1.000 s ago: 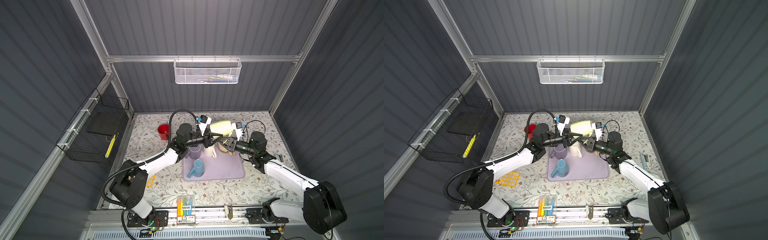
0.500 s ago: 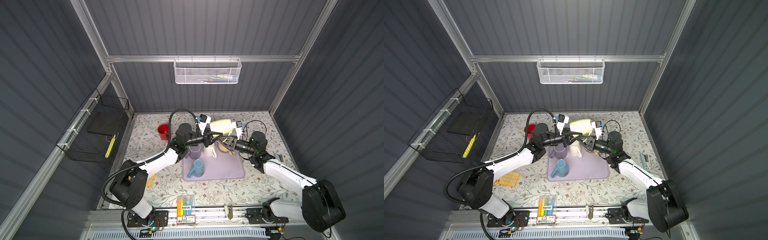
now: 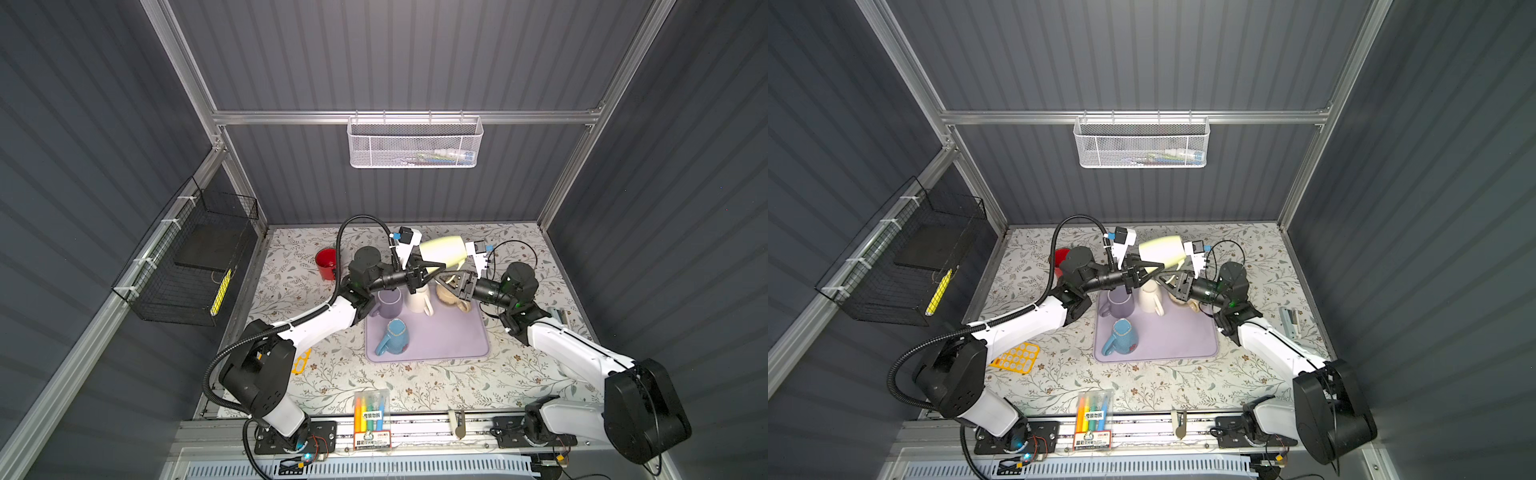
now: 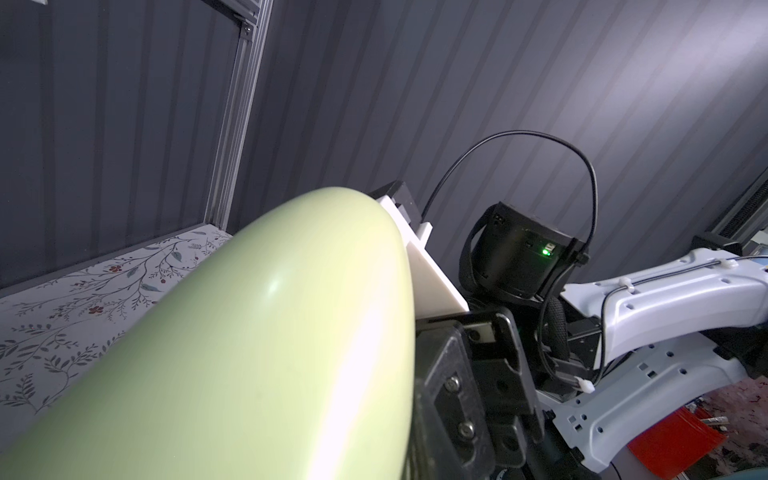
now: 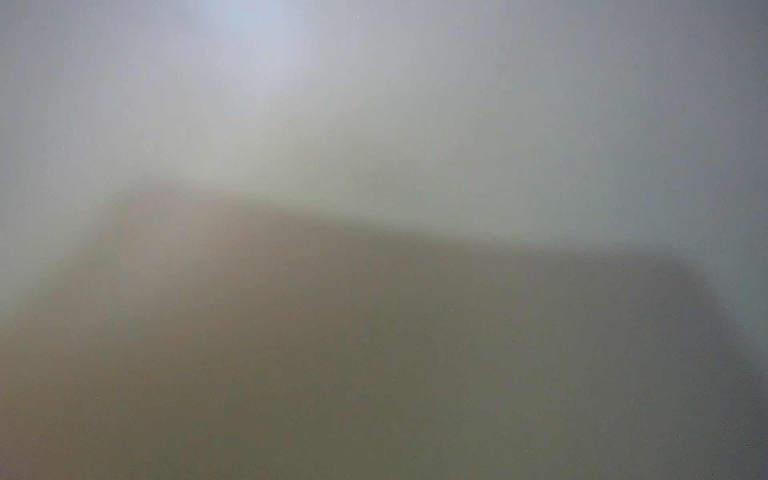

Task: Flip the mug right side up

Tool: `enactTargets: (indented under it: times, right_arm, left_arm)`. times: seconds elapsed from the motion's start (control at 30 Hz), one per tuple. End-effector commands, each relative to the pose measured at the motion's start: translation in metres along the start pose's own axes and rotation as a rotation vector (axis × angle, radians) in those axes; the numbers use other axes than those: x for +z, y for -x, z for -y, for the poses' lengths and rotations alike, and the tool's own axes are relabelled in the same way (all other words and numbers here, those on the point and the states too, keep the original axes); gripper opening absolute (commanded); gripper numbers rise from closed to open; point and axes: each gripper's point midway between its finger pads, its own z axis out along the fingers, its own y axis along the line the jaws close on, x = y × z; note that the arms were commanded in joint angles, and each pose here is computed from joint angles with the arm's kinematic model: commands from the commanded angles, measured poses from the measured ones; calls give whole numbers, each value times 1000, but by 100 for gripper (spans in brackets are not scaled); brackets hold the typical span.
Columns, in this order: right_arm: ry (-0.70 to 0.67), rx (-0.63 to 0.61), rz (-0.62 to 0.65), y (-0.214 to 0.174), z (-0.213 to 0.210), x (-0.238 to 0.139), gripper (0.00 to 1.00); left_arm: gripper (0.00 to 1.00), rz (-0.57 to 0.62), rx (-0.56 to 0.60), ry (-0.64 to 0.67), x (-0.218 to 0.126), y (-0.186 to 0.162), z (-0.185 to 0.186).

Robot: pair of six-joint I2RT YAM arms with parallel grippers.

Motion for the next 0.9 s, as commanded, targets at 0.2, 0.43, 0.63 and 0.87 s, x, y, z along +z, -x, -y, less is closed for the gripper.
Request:
enactTargets:
  times: [0.2, 0.43, 0.63, 0.87]
  right_arm:
    - [39, -95, 63, 16, -8, 4, 23]
    - [24, -69, 61, 14, 1, 6, 37]
    - [18, -60, 62, 13, 5, 6, 40]
    - [9, -46, 66, 12, 10, 2, 44]
  left_arm:
    - [0, 34, -19, 39, 1, 2, -7]
    - [0, 40, -18, 56, 0, 1, -10]
    - [0, 35, -13, 83, -3, 0, -13]
    - [0, 17, 11, 135, -8, 3, -18]
